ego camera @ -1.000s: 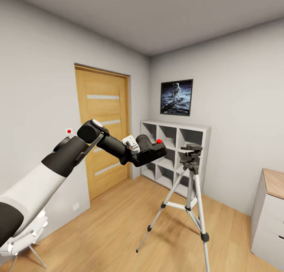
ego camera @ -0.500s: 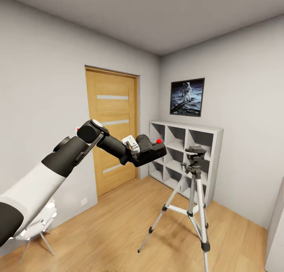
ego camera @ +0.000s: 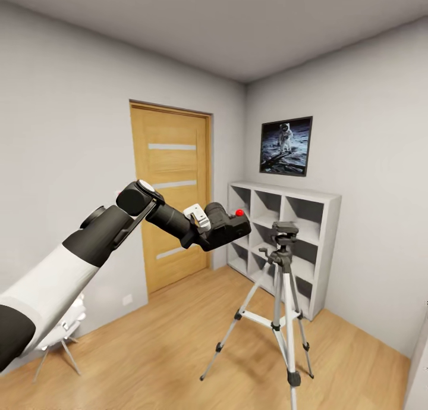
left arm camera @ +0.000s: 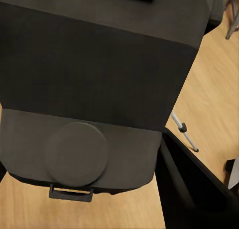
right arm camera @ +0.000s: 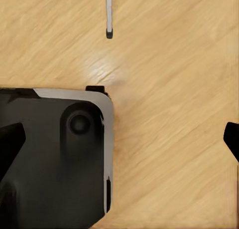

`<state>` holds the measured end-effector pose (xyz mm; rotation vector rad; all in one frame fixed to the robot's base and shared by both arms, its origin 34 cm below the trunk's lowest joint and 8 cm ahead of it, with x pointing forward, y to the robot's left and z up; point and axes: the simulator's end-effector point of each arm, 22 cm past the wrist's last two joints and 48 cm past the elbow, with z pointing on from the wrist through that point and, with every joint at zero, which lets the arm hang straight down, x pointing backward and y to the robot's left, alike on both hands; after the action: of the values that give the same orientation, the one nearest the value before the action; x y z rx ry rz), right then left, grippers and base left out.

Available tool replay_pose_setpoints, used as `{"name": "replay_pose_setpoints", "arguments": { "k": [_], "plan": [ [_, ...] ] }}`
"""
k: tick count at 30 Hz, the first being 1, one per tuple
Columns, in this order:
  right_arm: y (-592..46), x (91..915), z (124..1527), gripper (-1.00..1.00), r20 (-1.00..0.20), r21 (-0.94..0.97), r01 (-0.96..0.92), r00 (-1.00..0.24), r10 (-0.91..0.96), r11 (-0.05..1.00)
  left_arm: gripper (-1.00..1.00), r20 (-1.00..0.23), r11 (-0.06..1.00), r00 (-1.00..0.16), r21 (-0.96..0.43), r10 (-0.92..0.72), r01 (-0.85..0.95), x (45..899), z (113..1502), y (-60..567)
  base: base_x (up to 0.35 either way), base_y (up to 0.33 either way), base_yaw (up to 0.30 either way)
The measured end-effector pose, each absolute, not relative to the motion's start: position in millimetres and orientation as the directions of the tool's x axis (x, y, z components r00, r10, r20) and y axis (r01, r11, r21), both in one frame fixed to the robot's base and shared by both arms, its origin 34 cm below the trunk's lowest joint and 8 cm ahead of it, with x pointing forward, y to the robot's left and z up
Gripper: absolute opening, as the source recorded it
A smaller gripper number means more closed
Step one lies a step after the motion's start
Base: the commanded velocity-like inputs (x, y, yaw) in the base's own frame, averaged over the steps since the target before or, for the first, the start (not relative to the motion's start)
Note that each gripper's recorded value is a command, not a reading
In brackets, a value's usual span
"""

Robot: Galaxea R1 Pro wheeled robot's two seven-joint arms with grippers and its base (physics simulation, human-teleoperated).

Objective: Attach the digital camera to the camera tripod in the bedroom.

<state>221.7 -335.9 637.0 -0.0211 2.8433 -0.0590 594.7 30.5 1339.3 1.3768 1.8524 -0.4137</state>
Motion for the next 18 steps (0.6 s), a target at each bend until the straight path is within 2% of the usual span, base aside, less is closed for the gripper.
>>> {"name": "replay_pose_setpoints", "arguments": {
  "k": [10, 18],
  "plan": [
    [-330.4, 192.4, 630.4, 1.00, -0.238, -0.037, -0.007, -0.971, -0.016, 0.999, -1.00, -0.741, 0.361, -0.112, 0.184, 0.662, 0.914, 594.6, 1339.6, 30.4, 0.000, -0.307, 0.010],
    [-309.7, 159.5, 623.1, 1.00, -0.169, -0.010, -0.009, -0.986, -0.011, 1.000, -1.00, -0.740, 0.360, -0.119, 0.175, 0.662, 0.916, 597.5, 1335.1, 30.2, 0.000, -0.075, 0.000]
  ]
}}
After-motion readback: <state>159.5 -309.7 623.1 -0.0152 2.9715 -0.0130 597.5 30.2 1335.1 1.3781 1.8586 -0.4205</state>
